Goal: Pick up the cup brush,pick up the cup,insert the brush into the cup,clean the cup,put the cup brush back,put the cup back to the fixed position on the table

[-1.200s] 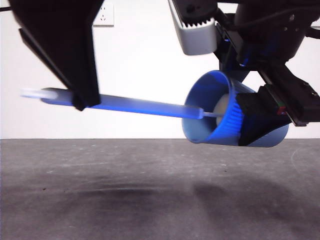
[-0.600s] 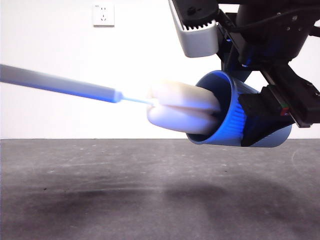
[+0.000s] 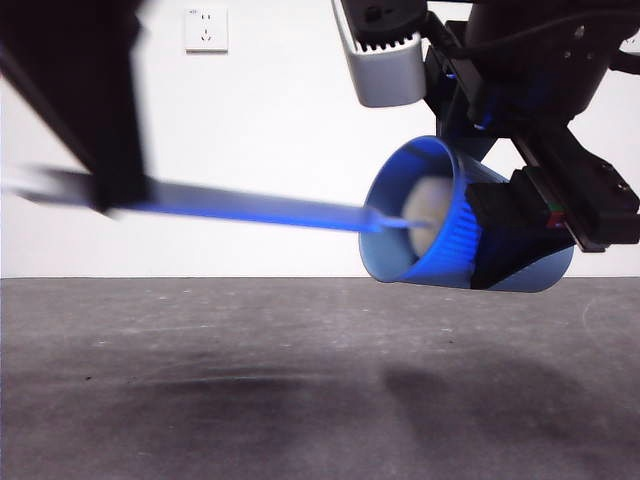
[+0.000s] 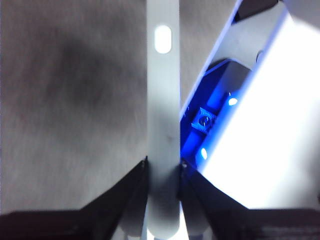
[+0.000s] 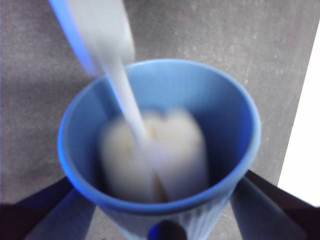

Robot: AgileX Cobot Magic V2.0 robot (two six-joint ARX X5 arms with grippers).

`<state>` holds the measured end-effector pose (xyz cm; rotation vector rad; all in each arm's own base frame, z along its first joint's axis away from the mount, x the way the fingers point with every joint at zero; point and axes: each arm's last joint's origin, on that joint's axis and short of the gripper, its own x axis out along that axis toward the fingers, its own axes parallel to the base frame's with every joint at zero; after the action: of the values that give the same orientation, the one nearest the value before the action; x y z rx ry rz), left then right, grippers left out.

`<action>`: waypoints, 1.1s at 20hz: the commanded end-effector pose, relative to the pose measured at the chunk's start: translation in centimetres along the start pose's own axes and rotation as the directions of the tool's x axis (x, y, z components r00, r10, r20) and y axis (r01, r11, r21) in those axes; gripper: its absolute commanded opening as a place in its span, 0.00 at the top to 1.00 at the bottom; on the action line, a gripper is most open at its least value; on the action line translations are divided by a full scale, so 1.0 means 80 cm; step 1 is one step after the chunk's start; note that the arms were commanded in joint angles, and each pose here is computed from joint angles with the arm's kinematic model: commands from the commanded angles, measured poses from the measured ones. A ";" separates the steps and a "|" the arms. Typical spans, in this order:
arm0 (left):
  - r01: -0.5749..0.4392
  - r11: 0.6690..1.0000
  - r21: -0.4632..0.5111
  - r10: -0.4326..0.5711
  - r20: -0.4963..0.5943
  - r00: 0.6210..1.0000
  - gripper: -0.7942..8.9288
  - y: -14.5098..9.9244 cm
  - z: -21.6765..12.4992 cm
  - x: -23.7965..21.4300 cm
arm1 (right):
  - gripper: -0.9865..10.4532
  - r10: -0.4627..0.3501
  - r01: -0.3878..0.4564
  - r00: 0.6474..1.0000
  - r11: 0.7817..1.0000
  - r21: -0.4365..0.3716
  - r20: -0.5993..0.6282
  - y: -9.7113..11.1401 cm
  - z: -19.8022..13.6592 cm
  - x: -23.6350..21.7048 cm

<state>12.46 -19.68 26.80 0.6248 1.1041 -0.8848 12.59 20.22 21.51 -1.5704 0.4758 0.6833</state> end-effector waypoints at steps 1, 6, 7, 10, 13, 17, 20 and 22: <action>0.009 1.000 0.000 -0.009 0.020 1.000 0.93 -0.001 0.012 0.017 | 0.93 -0.003 0.003 1.000 1.000 0.024 0.014 0.001 0.004 -0.002; 0.006 1.000 -0.015 -0.005 0.031 1.000 0.93 0.000 0.016 0.021 | 0.93 0.001 -0.002 1.000 0.999 0.038 0.012 0.002 0.004 -0.002; 0.000 1.000 -0.016 0.000 0.021 1.000 0.93 0.000 0.014 0.019 | 0.93 0.002 -0.002 1.000 0.999 0.042 0.011 0.002 0.004 -0.002; -0.043 0.999 -0.015 0.043 -0.023 0.999 0.93 0.001 0.005 0.013 | 0.93 0.010 -0.010 1.000 0.999 0.038 0.003 0.003 0.003 -0.002; -0.101 0.994 -0.032 0.098 -0.094 0.991 0.93 0.003 -0.018 -0.009 | 0.93 0.025 -0.024 1.000 0.998 0.054 -0.018 0.005 0.000 -0.002; -0.116 0.990 -0.082 0.109 -0.094 0.990 0.93 0.003 -0.056 -0.053 | 0.93 0.001 0.009 0.999 0.979 0.203 -0.051 0.002 -0.004 -0.001; -0.166 0.974 -0.155 0.158 -0.064 0.985 0.93 0.004 -0.085 -0.082 | 0.93 -0.002 0.026 0.998 0.934 0.357 -0.067 -0.002 -0.008 0.002; -0.197 0.957 -0.214 0.192 -0.040 0.980 0.93 0.005 -0.101 -0.096 | 0.93 -0.021 0.056 0.997 0.881 0.469 -0.080 -0.007 -0.013 0.001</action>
<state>7.61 -11.01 31.45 0.5675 1.0786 -0.6188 13.15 19.22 21.59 -1.2335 0.6112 0.4774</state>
